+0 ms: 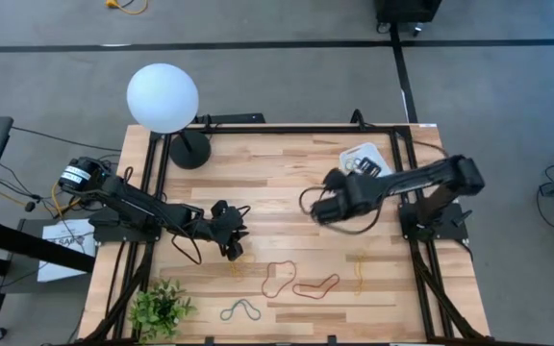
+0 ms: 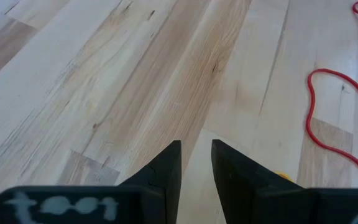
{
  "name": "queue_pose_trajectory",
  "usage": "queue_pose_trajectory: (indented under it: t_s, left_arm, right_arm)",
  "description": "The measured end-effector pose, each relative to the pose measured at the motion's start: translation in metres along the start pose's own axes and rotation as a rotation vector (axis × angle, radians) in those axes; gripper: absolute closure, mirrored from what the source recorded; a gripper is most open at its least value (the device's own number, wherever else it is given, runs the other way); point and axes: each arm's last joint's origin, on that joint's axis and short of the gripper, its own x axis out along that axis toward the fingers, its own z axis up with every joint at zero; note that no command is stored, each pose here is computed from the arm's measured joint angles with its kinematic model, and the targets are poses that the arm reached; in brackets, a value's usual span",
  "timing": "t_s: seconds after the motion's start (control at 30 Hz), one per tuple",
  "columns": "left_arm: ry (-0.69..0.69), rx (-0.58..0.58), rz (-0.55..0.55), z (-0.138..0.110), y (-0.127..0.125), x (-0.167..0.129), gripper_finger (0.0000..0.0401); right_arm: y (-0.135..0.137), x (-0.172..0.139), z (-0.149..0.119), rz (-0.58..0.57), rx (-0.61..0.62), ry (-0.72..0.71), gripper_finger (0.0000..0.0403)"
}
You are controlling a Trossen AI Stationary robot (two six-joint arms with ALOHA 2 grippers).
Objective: Pick and place items into bin
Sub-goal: Put the green rubber band into the white bin
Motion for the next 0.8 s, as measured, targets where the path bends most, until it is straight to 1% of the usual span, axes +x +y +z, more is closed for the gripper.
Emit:
queue_pose_trajectory:
  t_s: [0.07, 0.13, 0.2, 0.27, 0.3, 0.47, 0.67, 0.8]
  left_arm:
    - [0.000, 0.000, -0.001, 0.000, 0.000, 0.000, 0.0324]
    - [0.001, 0.000, 0.001, 0.000, 0.000, 0.000, 0.0324]
    - [0.000, -0.001, -0.001, 0.000, 0.000, 0.000, 0.0324]
    - [0.001, 0.000, 0.001, 0.000, 0.000, 0.000, 0.0324]
    - [0.000, 0.001, 0.000, 0.000, 0.000, 0.000, 0.0324]
    - [-0.001, 0.001, 0.000, 0.000, 0.000, 0.000, 0.0324]
    - [-0.001, 0.002, 0.000, 0.000, 0.000, 0.000, 0.0324]
    - [-0.001, 0.002, 0.001, 0.000, 0.000, 0.000, 0.0324]
  right_arm:
    - [-0.013, 0.012, -0.005, 0.009, 0.014, 0.012, 0.0401]
    - [-0.025, 0.026, -0.010, -0.011, 0.020, 0.044, 0.0401]
    - [-0.037, 0.044, -0.016, -0.039, 0.076, 0.104, 0.0401]
    - [-0.046, 0.062, -0.020, -0.030, 0.156, 0.144, 0.0401]
    - [-0.048, 0.071, -0.023, -0.022, 0.172, 0.164, 0.0401]
    - [-0.053, 0.112, -0.031, 0.004, 0.199, 0.167, 0.0398]
    - [-0.057, 0.147, -0.028, 0.006, 0.329, 0.156, 0.0397]
    - [-0.061, 0.162, -0.027, -0.006, 0.313, 0.222, 0.0397]
